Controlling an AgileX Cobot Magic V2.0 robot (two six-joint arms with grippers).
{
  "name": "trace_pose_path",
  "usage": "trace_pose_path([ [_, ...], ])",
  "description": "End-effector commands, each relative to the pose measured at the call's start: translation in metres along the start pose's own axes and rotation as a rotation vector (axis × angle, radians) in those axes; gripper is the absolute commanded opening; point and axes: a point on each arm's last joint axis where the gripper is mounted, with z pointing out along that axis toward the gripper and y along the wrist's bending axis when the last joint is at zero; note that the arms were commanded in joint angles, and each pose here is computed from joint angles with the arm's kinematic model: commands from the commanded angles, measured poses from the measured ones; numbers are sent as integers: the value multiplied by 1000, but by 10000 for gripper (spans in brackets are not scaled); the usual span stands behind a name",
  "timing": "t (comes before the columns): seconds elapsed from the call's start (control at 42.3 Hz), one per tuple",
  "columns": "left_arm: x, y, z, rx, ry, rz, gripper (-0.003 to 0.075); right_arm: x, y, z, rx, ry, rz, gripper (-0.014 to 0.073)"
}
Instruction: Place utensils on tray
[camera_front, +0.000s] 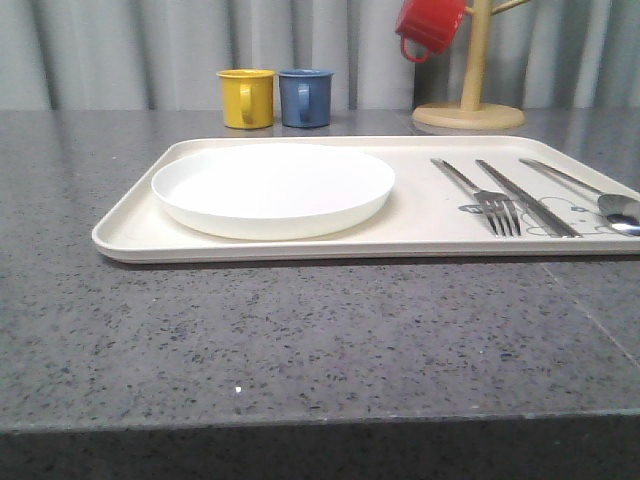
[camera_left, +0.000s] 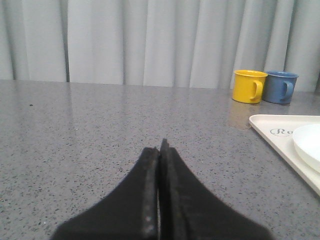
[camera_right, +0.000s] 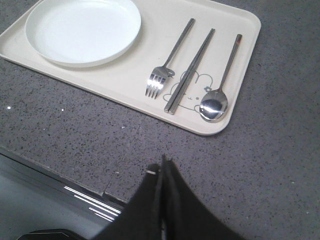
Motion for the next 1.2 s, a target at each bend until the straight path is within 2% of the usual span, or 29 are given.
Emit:
trace_pose_path([
  [0.0, -6, -1, -2, 13, -107, 1, -20, -11, 0, -4, 1, -82, -5, -66],
  [0.26, -6, -1, -2, 13, -113, 6, -20, -11, 0, -4, 1, -82, -5, -66],
  [0.425, -8, -1, -2, 9, -135, 74, -20, -11, 0, -4, 1, -82, -5, -66],
  [1.181, -8, -1, -2, 9, -139, 74, -20, -11, 0, -4, 1, -82, -5, -66],
])
